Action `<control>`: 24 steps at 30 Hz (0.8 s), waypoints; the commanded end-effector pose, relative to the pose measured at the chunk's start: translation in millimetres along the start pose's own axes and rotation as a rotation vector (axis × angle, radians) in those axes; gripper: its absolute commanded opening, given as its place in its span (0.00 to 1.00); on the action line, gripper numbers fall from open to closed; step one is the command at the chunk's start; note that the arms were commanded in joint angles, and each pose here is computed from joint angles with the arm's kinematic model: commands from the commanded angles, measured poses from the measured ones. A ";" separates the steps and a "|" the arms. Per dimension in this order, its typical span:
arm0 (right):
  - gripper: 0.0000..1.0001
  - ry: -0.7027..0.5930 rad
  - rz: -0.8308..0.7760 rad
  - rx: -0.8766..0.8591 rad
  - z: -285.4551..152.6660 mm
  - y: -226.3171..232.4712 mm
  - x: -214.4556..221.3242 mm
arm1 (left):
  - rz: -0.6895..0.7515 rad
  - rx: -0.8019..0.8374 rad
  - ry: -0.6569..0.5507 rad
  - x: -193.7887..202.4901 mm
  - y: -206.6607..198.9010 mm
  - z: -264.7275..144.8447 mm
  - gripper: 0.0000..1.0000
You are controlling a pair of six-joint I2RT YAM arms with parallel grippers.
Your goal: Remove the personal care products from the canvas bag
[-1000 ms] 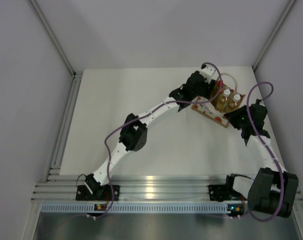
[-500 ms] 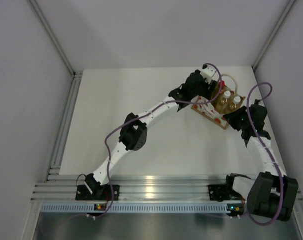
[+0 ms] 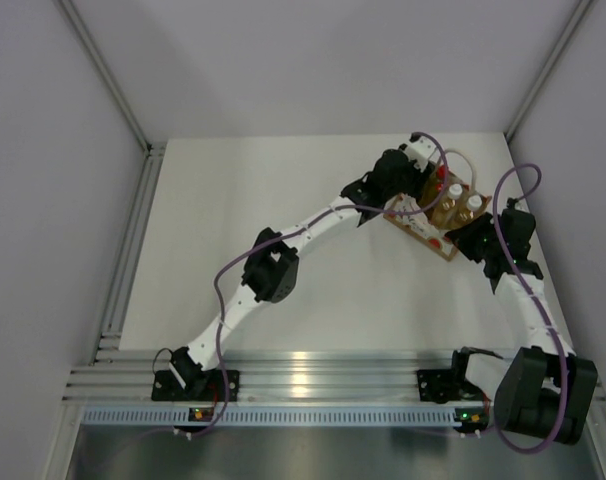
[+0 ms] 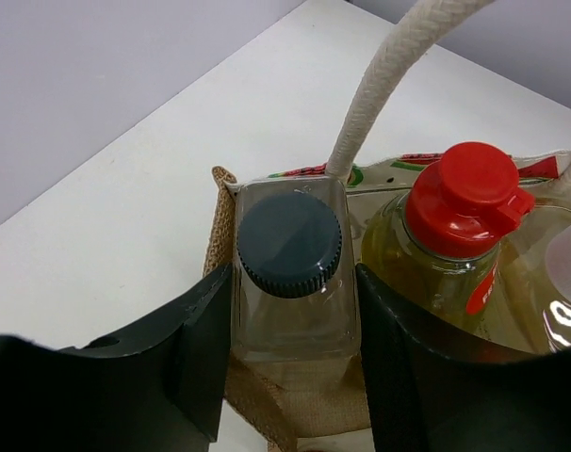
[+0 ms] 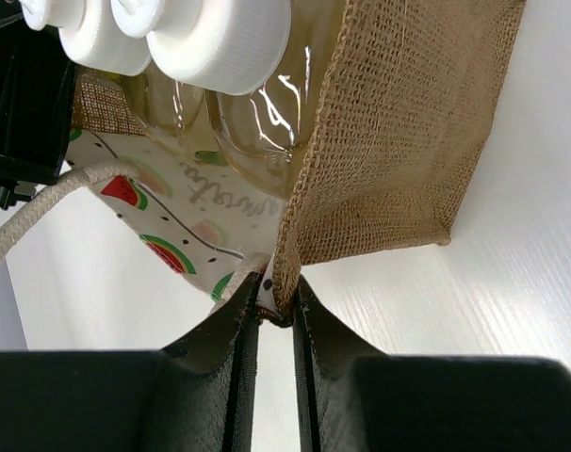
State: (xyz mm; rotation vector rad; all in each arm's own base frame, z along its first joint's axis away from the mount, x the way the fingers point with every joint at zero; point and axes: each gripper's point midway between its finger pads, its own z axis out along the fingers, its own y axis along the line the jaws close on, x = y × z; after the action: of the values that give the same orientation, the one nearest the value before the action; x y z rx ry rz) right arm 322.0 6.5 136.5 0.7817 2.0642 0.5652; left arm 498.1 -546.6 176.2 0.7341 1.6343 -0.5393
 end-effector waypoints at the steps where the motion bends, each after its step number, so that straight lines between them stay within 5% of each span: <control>1: 0.00 -0.064 -0.099 -0.154 -15.7 47.4 -28.2 | 0.036 -0.032 0.171 73.7 5.4 4.1 0.33; 4: 0.00 -0.066 -0.107 -0.155 -15.1 47.9 -30.0 | 0.010 -0.099 0.136 50.4 14.7 -0.8 0.03; 5: 0.00 -0.066 -0.108 -0.154 -15.1 47.9 -30.0 | 0.000 -0.118 0.121 41.9 17.9 -2.4 0.00; 24: 0.00 -0.055 -0.155 -0.099 -1.7 34.7 -31.9 | -0.138 -0.180 -0.170 -112.6 32.7 -45.1 0.00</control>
State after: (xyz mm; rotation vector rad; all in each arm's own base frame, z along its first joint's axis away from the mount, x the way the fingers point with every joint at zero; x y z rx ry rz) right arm 324.7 4.3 136.2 0.7185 2.1060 0.5305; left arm 495.9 -536.6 183.5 0.6104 1.7067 -0.4872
